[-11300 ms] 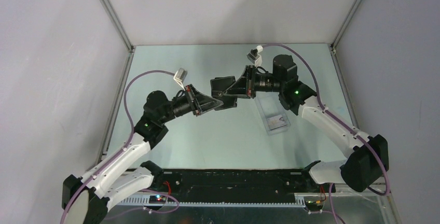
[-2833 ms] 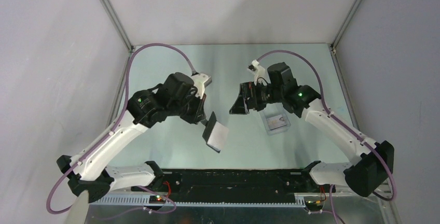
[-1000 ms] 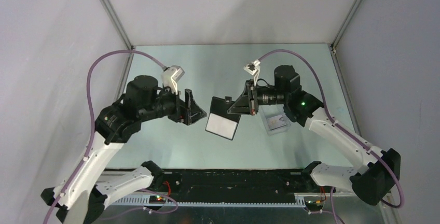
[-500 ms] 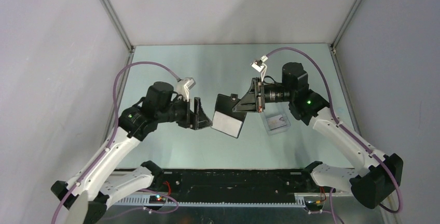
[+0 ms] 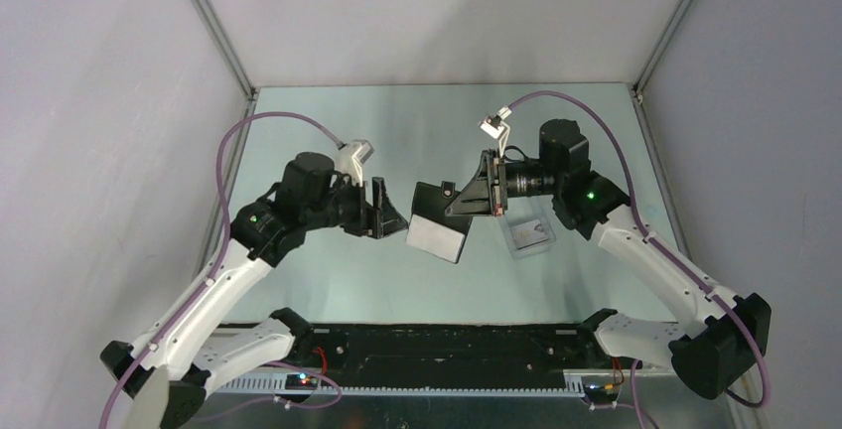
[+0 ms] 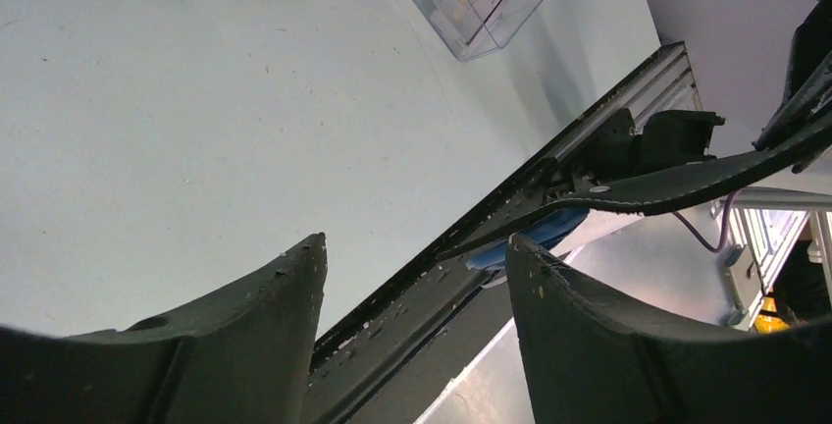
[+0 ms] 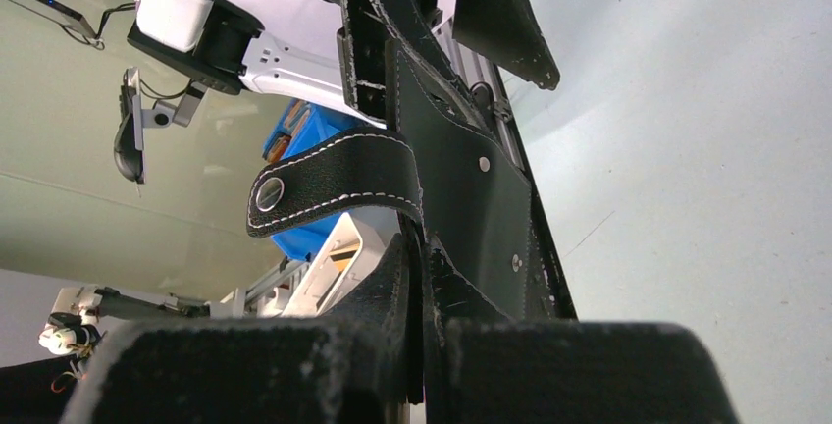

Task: Put the credit cards into the card holder
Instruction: Open the card holder.

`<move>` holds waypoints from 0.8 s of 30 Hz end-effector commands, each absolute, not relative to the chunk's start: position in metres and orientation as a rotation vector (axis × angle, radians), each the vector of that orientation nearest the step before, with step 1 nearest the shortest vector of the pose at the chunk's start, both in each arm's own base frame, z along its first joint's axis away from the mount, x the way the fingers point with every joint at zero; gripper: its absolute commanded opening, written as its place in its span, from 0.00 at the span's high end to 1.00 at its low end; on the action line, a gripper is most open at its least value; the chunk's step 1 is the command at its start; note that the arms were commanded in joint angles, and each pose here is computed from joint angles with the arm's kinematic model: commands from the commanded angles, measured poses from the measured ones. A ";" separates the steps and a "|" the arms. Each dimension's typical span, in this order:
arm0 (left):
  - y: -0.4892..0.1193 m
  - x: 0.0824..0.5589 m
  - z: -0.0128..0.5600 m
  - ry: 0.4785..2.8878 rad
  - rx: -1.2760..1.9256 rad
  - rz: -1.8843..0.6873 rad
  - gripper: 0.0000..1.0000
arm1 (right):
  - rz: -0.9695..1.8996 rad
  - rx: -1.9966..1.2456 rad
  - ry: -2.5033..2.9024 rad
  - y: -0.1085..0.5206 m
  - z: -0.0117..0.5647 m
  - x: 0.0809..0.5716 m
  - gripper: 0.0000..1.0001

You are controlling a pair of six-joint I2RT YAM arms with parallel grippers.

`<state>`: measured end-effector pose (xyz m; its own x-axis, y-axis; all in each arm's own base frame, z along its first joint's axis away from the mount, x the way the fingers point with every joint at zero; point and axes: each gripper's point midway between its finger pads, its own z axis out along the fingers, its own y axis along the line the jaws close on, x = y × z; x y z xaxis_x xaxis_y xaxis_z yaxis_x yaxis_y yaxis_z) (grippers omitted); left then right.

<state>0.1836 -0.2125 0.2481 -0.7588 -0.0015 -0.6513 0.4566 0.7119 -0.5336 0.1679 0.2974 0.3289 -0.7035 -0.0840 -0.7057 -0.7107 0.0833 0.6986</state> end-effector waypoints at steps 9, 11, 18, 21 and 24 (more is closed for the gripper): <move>-0.228 0.176 0.262 2.210 0.394 -1.019 0.36 | 1.674 -0.816 1.826 0.301 0.342 0.168 1.00; -0.231 0.174 0.267 2.196 0.406 -1.044 0.36 | 1.674 -0.816 1.828 0.302 0.341 0.169 1.00; -0.238 0.164 0.293 2.121 0.454 -1.119 0.39 | 1.671 -0.815 1.849 0.304 0.335 0.170 1.00; -0.239 0.161 0.300 2.094 0.463 -1.141 0.38 | 1.685 -0.824 1.849 0.305 0.335 0.169 1.00; -0.241 0.162 0.298 2.095 0.466 -1.150 0.34 | 1.713 -0.849 1.828 0.307 0.339 0.165 1.00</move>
